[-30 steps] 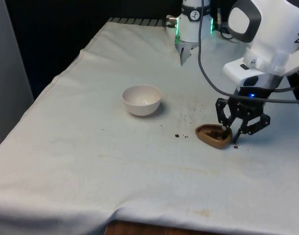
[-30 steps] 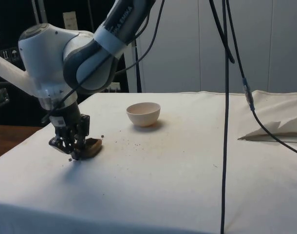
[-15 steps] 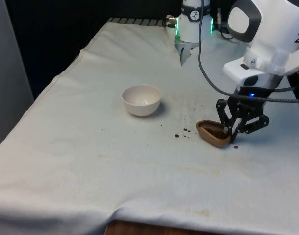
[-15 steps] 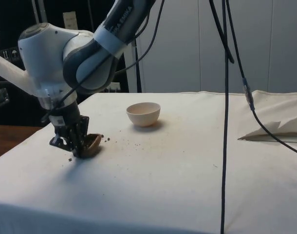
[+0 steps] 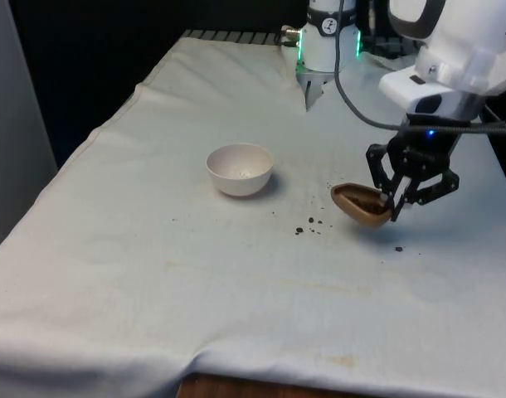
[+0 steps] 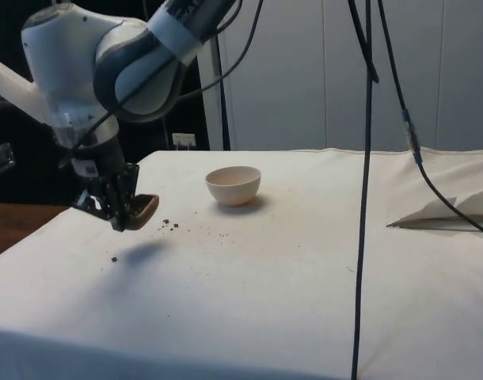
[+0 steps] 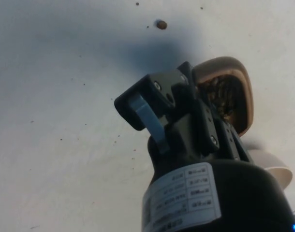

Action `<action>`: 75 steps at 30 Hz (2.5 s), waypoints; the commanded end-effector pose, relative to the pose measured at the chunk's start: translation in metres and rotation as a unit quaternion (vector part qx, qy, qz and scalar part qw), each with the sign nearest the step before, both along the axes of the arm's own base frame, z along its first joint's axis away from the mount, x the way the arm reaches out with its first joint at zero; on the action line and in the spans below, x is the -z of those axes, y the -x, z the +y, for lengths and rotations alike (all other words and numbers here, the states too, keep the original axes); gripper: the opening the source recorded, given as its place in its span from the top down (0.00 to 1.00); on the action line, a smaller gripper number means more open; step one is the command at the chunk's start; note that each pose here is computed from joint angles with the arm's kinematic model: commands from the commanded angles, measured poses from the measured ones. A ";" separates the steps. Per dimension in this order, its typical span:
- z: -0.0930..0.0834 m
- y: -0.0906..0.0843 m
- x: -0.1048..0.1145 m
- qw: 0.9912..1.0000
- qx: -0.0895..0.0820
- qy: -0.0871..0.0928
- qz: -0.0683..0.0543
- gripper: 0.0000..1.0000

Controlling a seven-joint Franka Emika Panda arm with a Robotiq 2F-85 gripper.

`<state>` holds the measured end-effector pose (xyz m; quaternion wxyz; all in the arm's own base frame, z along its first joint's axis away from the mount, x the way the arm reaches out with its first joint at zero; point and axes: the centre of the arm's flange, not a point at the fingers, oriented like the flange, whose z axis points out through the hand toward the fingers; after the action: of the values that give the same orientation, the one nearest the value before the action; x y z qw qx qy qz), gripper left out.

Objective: Pour the coffee beans from the cup into the bowl.

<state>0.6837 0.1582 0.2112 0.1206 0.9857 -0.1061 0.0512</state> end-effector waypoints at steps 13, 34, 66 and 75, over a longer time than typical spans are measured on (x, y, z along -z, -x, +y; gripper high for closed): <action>-0.010 0.003 -0.042 1.000 0.005 -0.008 -0.004 1.00; -0.037 0.010 -0.089 1.000 0.014 -0.020 -0.010 1.00; -0.081 0.054 -0.116 0.999 0.022 -0.029 -0.008 1.00; -0.099 0.067 -0.115 0.999 0.021 -0.038 -0.011 1.00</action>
<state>0.6182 0.0610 0.3258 0.0917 0.9857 -0.1312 0.0525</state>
